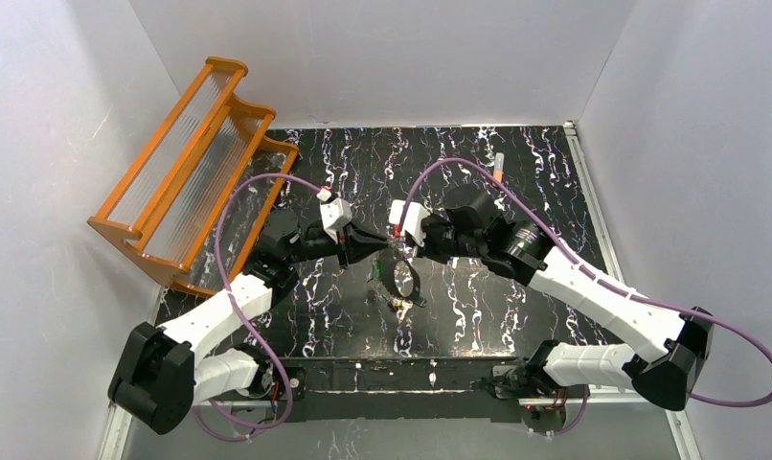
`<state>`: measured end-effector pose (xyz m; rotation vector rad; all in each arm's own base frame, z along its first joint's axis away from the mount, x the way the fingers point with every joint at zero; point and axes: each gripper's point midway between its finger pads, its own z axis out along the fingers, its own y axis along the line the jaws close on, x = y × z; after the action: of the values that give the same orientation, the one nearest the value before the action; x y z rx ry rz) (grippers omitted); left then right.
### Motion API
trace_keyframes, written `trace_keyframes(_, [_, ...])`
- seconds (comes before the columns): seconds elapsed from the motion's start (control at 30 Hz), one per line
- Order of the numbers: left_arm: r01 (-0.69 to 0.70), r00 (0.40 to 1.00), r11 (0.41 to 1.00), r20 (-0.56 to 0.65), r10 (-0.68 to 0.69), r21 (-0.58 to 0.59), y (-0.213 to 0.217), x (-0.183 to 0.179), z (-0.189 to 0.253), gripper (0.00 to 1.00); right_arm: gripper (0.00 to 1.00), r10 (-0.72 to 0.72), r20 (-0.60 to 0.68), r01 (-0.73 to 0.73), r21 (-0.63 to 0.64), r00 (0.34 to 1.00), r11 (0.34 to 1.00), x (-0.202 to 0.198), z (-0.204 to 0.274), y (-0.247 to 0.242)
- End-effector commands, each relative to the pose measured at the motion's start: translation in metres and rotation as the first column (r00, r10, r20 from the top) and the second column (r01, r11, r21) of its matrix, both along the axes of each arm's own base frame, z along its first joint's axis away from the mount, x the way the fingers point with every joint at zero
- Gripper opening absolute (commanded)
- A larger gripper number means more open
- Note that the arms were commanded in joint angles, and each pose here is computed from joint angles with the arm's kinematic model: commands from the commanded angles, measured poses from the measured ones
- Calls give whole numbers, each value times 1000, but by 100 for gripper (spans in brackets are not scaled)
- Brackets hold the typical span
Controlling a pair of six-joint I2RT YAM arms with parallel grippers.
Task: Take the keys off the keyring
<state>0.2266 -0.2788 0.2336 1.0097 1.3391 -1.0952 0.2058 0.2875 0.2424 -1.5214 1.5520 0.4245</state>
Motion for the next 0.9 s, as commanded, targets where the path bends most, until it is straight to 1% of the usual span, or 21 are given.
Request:
trace_keyframes(0.0, [-42, 998, 999, 54, 41, 9, 5, 10, 10, 21, 1, 9, 46, -12, 62, 999, 998, -2, 33, 11])
trace_keyframes(0.07, [-28, 996, 997, 83, 22, 68, 6, 10, 7, 32, 1, 24, 59, -26, 44, 998, 999, -2, 36, 15])
trace_keyframes(0.13, [-13, 996, 995, 92, 3, 103, 8, 8, 5, 38, 1, 28, 70, -30, 20, 997, 999, 0, 36, 16])
trace_keyframes(0.27, [19, 991, 989, 130, -38, 147, 9, 4, 7, 46, 1, 38, 85, -37, -18, 996, 999, 3, 36, 19])
trace_keyframes(0.37, [60, 988, 987, 131, -80, 150, 7, -2, 10, 50, 1, 41, 95, -37, -46, 995, 998, 3, 35, 21])
trace_keyframes(0.47, [88, 986, 985, 131, -108, 150, 5, -5, 10, 49, 1, 41, 98, -34, -73, 994, 997, 3, 32, 24])
trace_keyframes(0.6, [127, 981, 980, 126, -147, 153, 3, -10, 9, 43, 1, 50, 102, -42, -86, 994, 995, 2, 30, 27])
trace_keyframes(0.8, [178, 976, 974, 101, -192, 139, -1, -14, 9, 35, 1, 64, 98, -54, -93, 993, 994, -1, 30, 29])
trace_keyframes(0.87, [187, 975, 973, 100, -201, 134, -1, -15, 10, 33, 1, 47, 112, -35, -106, 993, 994, 2, 30, 28])
